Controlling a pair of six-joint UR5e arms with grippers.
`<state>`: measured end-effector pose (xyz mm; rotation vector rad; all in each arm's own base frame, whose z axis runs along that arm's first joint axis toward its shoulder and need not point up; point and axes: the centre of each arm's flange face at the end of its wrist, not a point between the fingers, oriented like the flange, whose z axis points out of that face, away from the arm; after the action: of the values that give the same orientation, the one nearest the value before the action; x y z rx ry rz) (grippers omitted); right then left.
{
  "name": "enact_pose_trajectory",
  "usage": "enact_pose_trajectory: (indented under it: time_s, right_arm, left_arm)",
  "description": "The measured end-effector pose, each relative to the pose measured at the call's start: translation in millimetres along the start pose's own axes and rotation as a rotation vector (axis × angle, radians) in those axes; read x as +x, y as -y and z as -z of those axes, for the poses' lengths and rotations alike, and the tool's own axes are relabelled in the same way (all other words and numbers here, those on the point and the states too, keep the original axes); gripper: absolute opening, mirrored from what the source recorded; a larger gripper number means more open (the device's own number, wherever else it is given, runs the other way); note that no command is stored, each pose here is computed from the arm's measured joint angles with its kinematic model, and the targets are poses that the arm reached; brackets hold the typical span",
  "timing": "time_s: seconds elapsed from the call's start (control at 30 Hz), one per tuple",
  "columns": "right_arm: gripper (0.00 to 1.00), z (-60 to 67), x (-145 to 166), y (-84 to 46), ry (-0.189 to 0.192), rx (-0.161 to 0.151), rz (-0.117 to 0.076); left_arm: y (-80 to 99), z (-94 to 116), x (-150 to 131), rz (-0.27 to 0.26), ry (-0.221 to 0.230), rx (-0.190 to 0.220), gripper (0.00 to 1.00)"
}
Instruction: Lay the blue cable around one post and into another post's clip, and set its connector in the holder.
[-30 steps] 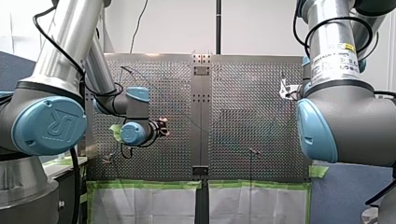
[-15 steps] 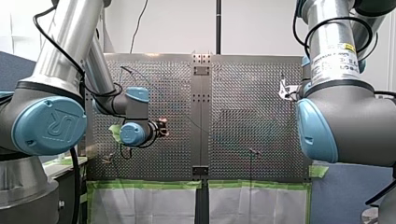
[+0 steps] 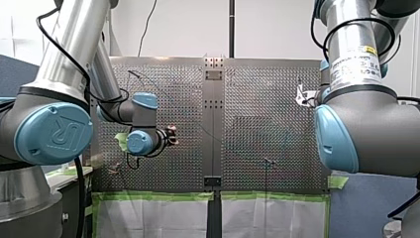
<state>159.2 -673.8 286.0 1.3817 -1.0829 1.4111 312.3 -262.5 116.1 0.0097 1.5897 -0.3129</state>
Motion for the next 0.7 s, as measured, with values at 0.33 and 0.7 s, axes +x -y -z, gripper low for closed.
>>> enact_pose_trajectory:
  time_s: [0.33,0.7]
  right_arm:
    - [0.95,0.2,0.3,-1.8,0.001,-0.002,0.0]
    - [0.95,0.6,0.6,-0.1,0.003,0.001,-0.001]
  left_arm:
    - [-1.4,-1.0,0.0,0.002,-0.004,0.005,1.0]
    - [-2.9,-2.2,-0.1,0.005,-0.007,0.011,1.0]
